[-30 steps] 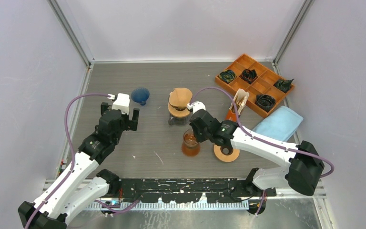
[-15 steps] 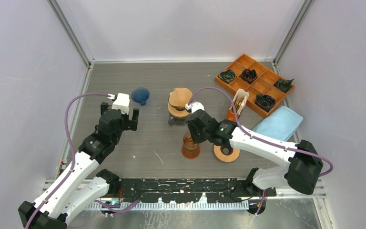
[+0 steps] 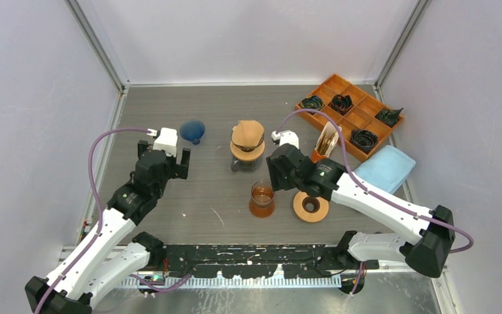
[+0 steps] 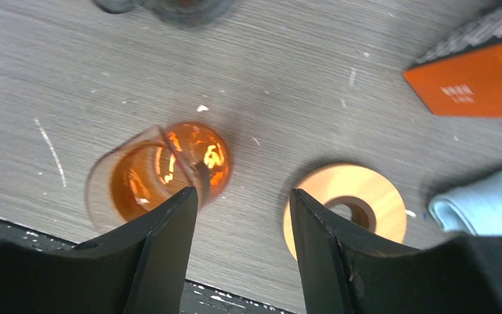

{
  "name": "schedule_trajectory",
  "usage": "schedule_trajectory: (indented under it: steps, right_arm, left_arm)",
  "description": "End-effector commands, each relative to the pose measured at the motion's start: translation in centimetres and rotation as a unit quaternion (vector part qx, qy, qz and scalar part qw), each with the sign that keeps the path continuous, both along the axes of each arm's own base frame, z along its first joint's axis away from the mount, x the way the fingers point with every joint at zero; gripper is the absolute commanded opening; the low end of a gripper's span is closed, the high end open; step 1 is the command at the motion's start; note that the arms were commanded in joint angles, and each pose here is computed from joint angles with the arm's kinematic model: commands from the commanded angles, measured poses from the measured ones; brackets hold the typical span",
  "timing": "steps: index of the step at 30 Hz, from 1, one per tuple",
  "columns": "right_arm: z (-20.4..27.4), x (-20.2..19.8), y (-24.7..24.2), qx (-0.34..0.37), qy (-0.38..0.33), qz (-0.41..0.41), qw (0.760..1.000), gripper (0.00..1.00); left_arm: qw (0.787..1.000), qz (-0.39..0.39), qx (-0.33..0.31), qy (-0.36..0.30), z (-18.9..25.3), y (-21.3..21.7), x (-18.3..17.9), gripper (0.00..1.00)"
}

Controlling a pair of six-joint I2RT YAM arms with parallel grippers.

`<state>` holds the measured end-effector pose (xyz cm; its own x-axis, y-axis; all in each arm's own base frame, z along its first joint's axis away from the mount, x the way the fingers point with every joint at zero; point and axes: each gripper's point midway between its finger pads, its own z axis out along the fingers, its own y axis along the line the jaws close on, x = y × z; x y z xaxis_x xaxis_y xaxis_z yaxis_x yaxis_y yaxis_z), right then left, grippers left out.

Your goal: Place the coffee filter in the dripper

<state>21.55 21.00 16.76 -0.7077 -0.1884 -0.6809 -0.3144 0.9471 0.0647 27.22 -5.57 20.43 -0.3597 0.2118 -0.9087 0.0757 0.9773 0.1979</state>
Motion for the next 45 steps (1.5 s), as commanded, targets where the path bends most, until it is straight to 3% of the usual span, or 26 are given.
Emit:
schedule_trajectory:
  steps: [1,17,27,45]
  right_arm:
    - [1.5,0.1,-3.4,0.003,0.003,-0.083,0.997,0.61]
    - [-4.1,-2.6,-11.0,-0.002,0.125,-0.257,0.958,0.67]
    - [-7.8,-4.0,-13.8,-0.006,0.148,-0.327,0.933,0.75]
    - [-13.0,-4.1,-14.3,0.036,0.191,-0.357,0.914,0.7]
  left_arm:
    - [0.999,0.005,-0.018,-0.035,1.7,0.0,0.5,0.99]
    - [0.999,0.0,-0.027,-0.039,2.0,-0.2,0.4,0.99]
    - [0.999,-0.003,-0.03,-0.04,2.0,-0.4,0.3,0.99]
    - [0.999,-0.006,-0.028,-0.036,1.8,-0.5,0.5,0.99]
